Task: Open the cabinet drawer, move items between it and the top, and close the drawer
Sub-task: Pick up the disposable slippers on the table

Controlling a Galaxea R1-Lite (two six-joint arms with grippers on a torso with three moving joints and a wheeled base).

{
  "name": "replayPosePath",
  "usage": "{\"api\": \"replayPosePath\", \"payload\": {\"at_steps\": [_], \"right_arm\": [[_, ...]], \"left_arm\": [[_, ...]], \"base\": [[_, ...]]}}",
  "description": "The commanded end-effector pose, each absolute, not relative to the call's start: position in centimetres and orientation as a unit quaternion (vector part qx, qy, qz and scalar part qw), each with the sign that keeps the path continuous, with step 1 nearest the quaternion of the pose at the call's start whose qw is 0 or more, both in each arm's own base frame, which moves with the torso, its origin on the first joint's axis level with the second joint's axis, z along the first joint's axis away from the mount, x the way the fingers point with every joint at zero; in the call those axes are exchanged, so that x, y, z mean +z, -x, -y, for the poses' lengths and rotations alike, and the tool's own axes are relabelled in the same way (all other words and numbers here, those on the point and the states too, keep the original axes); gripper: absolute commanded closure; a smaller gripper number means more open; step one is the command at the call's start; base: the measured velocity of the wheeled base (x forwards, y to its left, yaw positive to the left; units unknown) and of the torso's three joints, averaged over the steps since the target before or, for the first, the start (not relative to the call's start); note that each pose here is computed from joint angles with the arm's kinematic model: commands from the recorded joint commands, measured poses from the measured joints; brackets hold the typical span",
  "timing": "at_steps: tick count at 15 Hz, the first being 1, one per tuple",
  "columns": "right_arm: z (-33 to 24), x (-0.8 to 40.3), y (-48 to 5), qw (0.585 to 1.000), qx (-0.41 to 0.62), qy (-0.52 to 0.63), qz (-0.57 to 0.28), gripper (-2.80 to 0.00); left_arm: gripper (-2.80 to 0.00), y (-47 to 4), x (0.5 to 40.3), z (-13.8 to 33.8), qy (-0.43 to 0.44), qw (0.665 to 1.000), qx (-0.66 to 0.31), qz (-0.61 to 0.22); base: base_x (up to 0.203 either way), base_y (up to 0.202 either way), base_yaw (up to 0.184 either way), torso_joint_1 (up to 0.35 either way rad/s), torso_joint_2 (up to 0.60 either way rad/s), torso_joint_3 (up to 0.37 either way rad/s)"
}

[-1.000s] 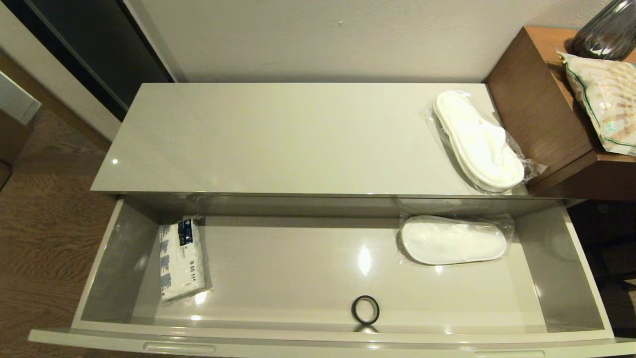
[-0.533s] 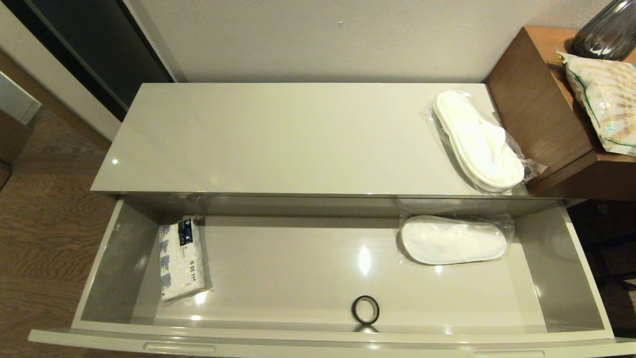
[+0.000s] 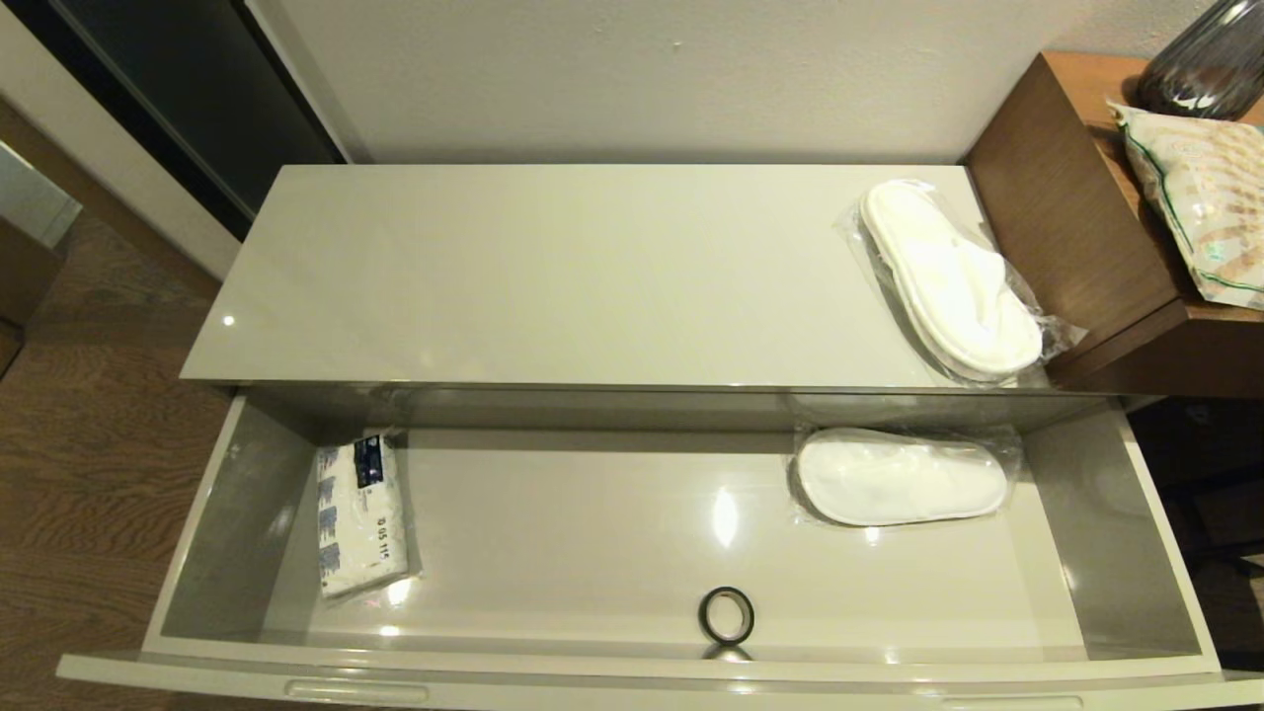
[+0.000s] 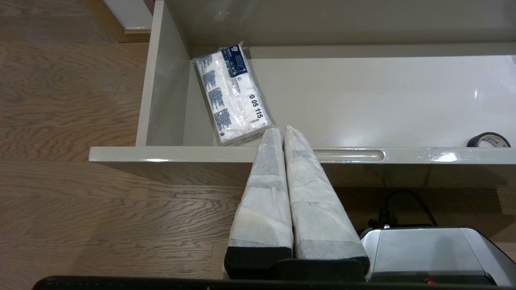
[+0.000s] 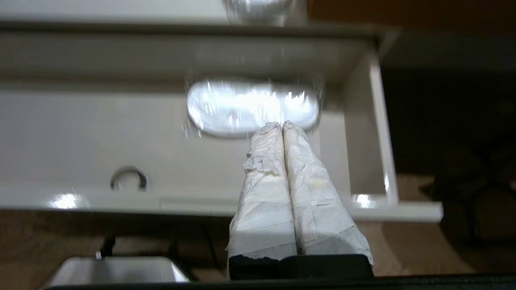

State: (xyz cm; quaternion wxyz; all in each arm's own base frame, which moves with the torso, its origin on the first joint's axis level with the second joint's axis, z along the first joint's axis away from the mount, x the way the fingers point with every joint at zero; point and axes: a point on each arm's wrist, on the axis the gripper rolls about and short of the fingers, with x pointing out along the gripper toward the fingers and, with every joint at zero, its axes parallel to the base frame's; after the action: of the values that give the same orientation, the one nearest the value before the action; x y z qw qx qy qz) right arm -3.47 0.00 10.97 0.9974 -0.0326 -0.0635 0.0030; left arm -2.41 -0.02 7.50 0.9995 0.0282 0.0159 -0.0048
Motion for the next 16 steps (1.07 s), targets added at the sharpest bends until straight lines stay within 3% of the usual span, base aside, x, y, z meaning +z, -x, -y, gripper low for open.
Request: {"api": "replayPosePath", "payload": {"at_steps": [1,3,7,11,16], "right_arm": [[0.0,15.3,6.5,0.995,0.013,0.037,0.093,0.0],[0.0,16.2,8.3,0.998,0.02,0.058,-0.004,0.0],[0.1,20.3,3.3,0.987,-0.001,0.095,-0.13,0.0],[-0.1,22.3,-7.9,0.961,0.024,0.146,-0.235,0.0],[-3.0,19.4,-20.9,0.935,0.062,0.204,-0.283,0.0]], "left_arm": [[0.0,2.4,7.5,0.0,-0.028,0.999,-0.004,-0.017],[0.0,2.4,7.5,0.0,-0.028,0.999,-0.004,-0.017],[0.0,2.4,7.5,0.0,-0.028,0.999,-0.004,-0.017],[0.0,2.4,7.5,0.0,-0.028,0.999,-0.004,-0.017],[0.0,2.4,7.5,0.0,-0.028,0.999,-0.004,-0.017]], "base": [[0.0,0.0,0.0,0.0,0.0,0.0],[0.0,0.0,0.0,0.0,0.0,0.0],[0.0,0.0,0.0,0.0,0.0,0.0],[0.0,0.0,0.0,0.0,0.0,0.0],[0.0,0.0,0.0,0.0,0.0,0.0]]}}
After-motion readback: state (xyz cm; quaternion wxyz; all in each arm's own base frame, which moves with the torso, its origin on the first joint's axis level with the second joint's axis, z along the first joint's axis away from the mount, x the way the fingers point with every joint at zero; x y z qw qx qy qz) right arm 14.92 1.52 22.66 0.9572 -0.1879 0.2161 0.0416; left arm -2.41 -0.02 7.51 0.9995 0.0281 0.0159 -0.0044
